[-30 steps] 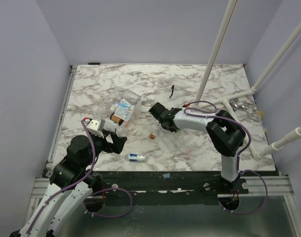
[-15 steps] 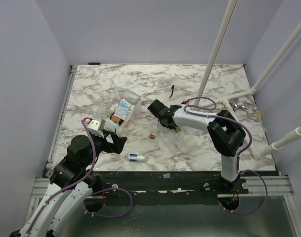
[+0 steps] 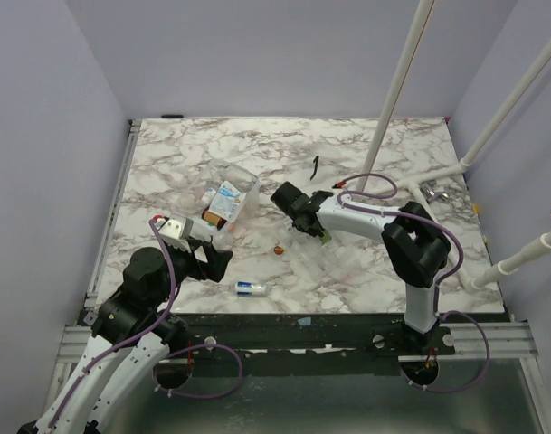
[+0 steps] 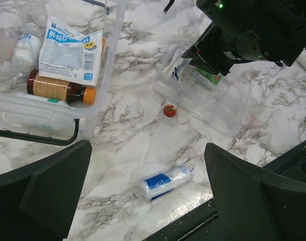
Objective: Organize the medicine kit
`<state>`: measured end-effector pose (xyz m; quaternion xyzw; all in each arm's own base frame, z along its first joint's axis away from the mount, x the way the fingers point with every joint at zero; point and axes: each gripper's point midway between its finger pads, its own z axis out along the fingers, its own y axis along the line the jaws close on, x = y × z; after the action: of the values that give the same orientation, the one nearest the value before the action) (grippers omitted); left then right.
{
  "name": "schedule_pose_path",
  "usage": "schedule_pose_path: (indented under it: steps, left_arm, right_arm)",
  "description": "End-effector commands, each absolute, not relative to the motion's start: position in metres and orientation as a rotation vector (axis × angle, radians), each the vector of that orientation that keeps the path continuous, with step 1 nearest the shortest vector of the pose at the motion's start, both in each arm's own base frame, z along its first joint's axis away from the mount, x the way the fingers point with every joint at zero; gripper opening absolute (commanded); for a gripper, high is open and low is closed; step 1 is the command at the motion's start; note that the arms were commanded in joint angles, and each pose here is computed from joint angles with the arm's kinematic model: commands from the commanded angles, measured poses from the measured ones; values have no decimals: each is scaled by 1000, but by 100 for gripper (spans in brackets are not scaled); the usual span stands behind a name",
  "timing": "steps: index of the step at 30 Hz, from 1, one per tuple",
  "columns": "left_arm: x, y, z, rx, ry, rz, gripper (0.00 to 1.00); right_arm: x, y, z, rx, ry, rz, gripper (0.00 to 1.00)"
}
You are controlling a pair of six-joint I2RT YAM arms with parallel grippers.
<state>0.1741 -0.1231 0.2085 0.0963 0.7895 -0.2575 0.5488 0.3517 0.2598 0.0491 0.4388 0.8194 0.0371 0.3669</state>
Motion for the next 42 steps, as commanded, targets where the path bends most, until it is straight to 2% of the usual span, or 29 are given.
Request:
schedule_pose_path:
  steps: [1, 7, 12, 17, 20, 29, 36, 42]
  left_arm:
    - [174, -129, 210, 252, 1858, -635, 98]
    - [174, -128, 210, 251, 1858, -633, 98]
    - [175, -128, 210, 247, 1861, -630, 98]
    - [176, -127, 208, 241, 1870, -622, 98]
    - [176, -126, 209, 237, 1868, -618, 98]
    - [177, -123, 211, 223, 1857, -602, 98]
    - [179, -115, 216, 195, 1836, -562, 98]
    - [180, -111, 218, 178, 1828, -545, 98]
  right_arm:
    - [361, 251, 87, 1069, 2041, 98, 29]
    - [362, 257, 110, 889, 2091, 150, 29]
    - [358, 265, 117, 650, 2169, 176, 34]
    - [350, 273, 101, 285, 2290, 116, 36]
    - [342, 281, 91, 17, 2351, 111, 41]
    - [291, 323, 105, -504, 2325, 473, 56]
    - [247, 353, 119, -885, 2182, 588, 61]
    - [208, 376, 107, -1183, 2038, 669, 66]
